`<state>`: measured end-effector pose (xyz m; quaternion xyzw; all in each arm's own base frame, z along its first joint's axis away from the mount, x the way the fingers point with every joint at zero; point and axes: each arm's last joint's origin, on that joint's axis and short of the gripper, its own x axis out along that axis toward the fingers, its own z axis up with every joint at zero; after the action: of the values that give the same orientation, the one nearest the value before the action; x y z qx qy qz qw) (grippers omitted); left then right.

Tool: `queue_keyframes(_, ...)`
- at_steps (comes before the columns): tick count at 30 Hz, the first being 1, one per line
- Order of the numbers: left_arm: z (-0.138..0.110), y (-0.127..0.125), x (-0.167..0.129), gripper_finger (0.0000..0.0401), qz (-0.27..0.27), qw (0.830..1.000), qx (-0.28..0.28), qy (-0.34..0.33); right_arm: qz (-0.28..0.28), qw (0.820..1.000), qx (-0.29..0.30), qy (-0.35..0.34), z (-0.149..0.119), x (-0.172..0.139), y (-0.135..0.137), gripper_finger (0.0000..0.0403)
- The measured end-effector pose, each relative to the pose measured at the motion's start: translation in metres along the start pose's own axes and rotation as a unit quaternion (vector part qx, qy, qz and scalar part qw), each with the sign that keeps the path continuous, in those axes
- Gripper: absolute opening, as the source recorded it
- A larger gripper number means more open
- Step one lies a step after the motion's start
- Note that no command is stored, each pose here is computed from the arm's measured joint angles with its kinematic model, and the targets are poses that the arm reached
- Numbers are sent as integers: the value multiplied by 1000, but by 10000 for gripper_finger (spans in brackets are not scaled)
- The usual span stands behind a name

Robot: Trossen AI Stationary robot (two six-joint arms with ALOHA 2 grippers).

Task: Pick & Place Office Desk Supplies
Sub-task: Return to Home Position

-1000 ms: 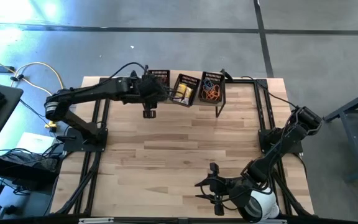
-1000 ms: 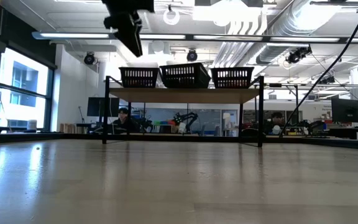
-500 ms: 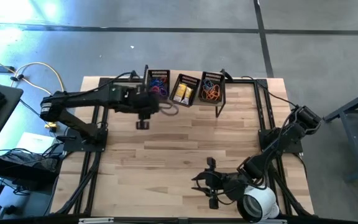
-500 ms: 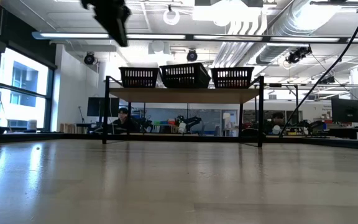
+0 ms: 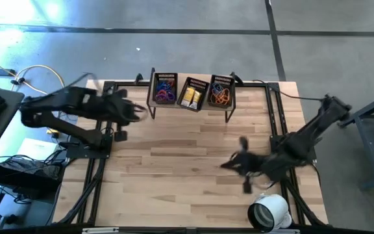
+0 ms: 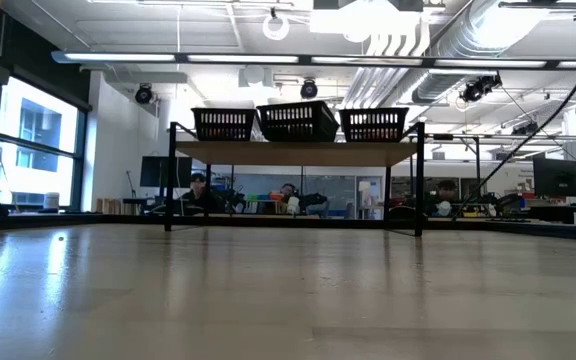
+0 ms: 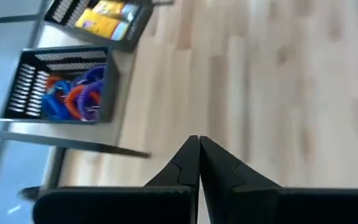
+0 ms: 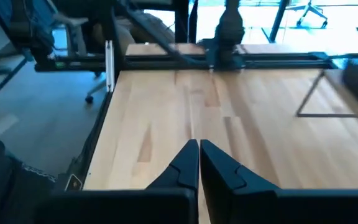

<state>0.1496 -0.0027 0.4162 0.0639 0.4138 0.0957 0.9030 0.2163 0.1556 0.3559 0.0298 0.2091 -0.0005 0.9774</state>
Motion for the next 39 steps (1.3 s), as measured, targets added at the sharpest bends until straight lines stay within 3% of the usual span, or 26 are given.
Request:
queue_keyframes(5, -31, 5, -28, 1, -29, 998, -38, -48, -9, 1000, 6, -17, 8, -48, -33, 3)
queue_keyframes(9, -64, 7, -32, 0, -35, 994, -58, -90, 3, 999, 22, -32, -3, -67, -52, 2)
queue_keyframes(14, -110, 6, -24, 0, -45, 977, -97, -183, 5, 996, 53, -71, -48, -67, -75, 3)
queue_keyframes(21, -152, 1, -5, 0, -80, 943, -140, -291, 76, 980, 47, -179, -122, -45, -97, 2)
queue_keyframes(25, -163, -2, 5, 0, -95, 918, -171, -344, 95, 970, 53, -217, -158, -35, -110, 2)
queue_keyframes(28, -167, -6, 20, 0, -103, 911, -178, -357, 109, 966, 69, -225, -180, -28, -119, 2)
queue_keyframes(32, -169, -16, 43, 0, -132, 910, -158, -359, 111, 962, 88, -233, -198, -21, -130, 2)
queue_keyframes(39, -174, -30, 82, 0, -162, 914, -98, -360, 114, 966, 82, -216, -200, -17, -135, 2)
